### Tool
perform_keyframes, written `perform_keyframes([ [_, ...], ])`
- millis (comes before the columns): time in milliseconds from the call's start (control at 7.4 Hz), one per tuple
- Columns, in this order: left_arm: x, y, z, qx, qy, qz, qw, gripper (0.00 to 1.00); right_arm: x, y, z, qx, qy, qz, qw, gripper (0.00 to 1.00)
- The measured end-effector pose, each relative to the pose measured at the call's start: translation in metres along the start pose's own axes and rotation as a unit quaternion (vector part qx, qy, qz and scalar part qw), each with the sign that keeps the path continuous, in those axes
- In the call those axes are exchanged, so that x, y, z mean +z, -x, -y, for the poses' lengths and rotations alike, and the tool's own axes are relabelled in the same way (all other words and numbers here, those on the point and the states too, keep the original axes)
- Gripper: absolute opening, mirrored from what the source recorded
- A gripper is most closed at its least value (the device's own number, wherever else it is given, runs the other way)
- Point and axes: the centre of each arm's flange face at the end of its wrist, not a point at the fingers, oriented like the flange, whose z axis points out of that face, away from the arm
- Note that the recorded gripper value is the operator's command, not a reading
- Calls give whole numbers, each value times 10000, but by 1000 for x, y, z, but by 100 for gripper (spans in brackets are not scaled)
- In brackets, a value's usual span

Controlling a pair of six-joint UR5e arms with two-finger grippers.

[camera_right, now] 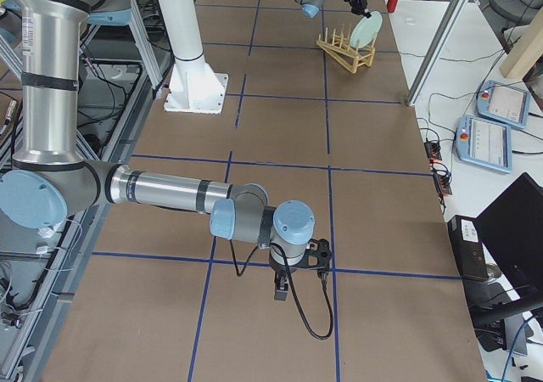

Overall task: Place plate on rack
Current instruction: 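Lower the plate between the rack pegs and open the left gripper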

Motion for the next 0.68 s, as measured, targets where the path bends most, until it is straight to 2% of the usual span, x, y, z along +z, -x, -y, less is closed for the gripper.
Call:
perform_keyframes([
  [135,1,4,0,-2,-2,36,10000,100,0,0,0,1,-1,0,10000,100],
  [676,5,12,-7,14,39,98,9999,100,1,0,0,-2,6,0,10000,100],
])
